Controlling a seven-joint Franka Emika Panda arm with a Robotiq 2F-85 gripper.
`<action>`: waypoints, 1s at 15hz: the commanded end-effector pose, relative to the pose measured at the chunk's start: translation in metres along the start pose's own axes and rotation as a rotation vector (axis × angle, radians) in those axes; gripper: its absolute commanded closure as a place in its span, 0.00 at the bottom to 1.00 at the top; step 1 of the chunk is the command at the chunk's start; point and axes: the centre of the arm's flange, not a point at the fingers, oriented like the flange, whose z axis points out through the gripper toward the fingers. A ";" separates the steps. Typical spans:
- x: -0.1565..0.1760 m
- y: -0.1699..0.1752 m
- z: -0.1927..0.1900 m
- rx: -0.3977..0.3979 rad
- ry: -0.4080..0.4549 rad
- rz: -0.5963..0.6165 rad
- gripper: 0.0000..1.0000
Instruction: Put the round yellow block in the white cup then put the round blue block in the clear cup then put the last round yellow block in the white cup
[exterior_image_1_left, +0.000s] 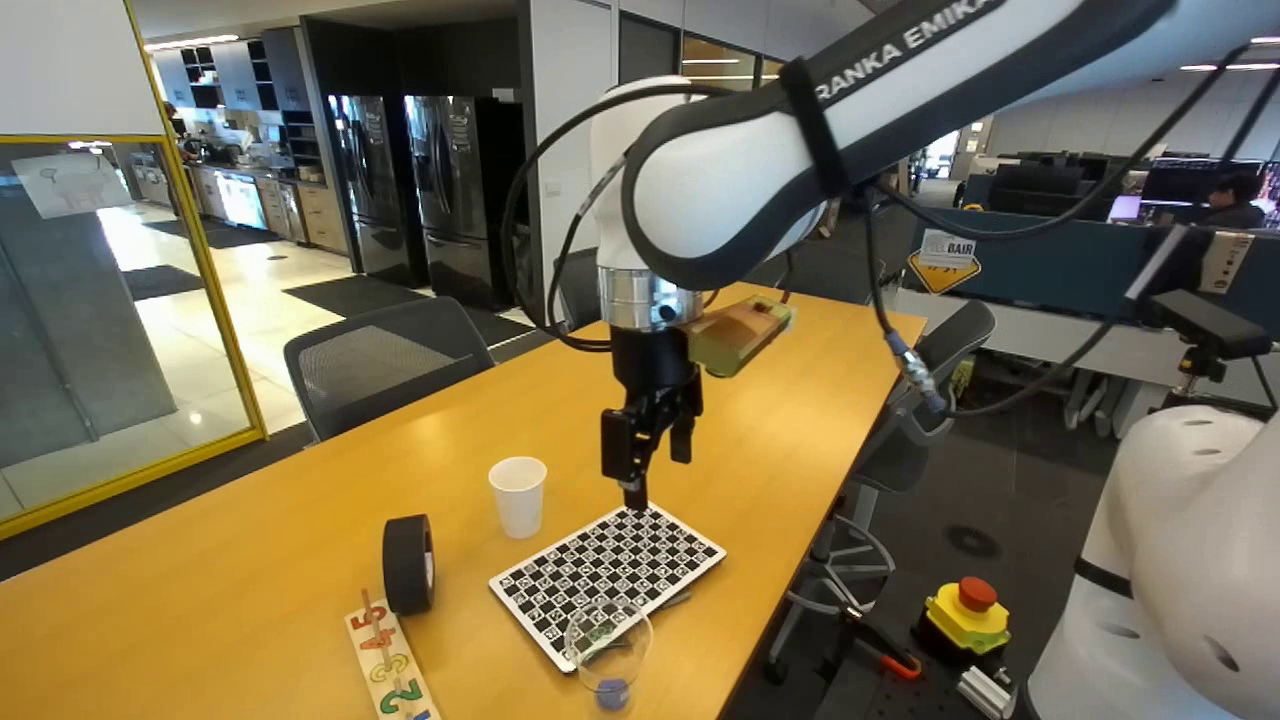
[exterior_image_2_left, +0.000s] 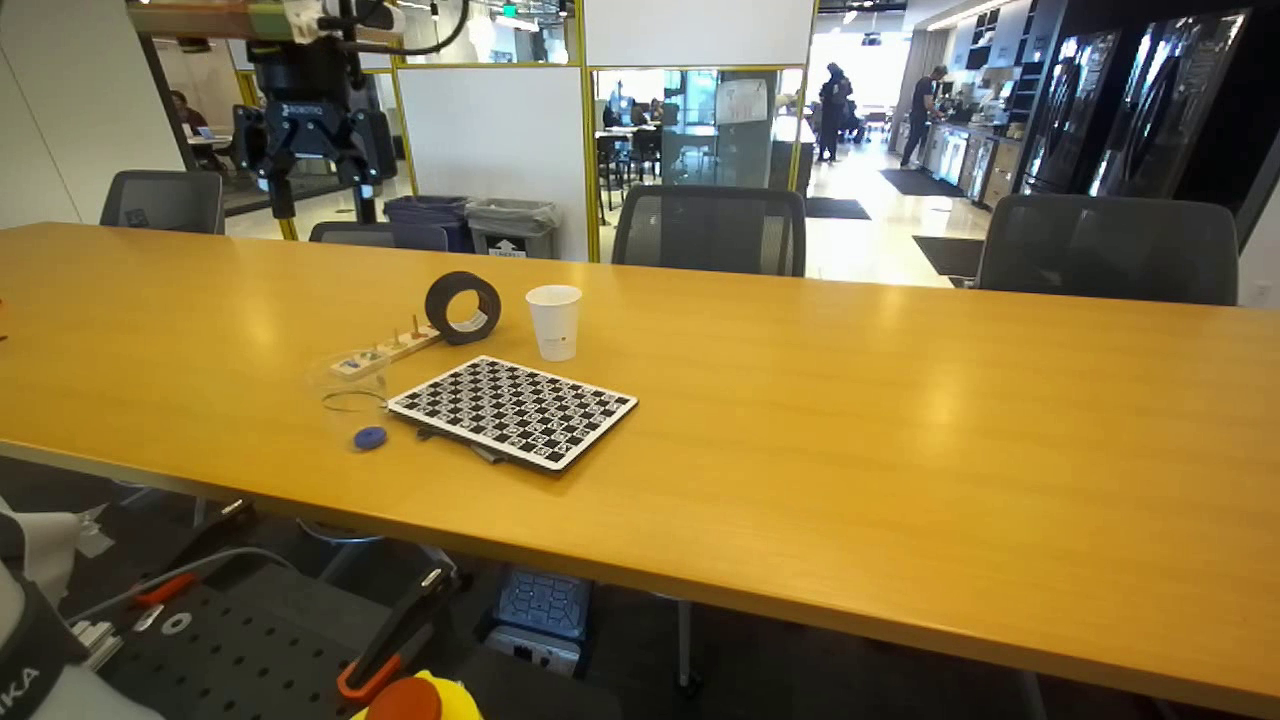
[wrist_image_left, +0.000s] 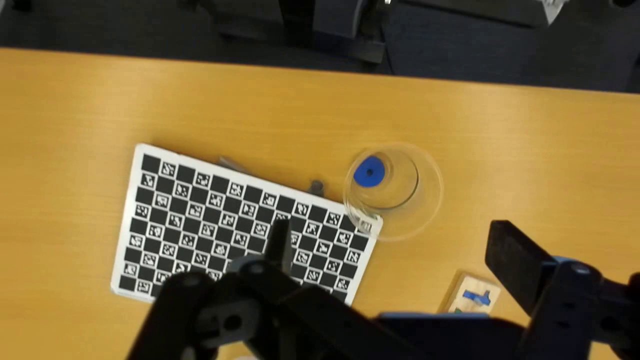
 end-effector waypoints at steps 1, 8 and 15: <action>-0.074 0.002 -0.026 -0.042 -0.025 0.038 0.00; -0.139 0.032 -0.052 -0.095 0.095 0.048 0.00; -0.154 0.055 -0.054 -0.084 0.185 0.075 0.00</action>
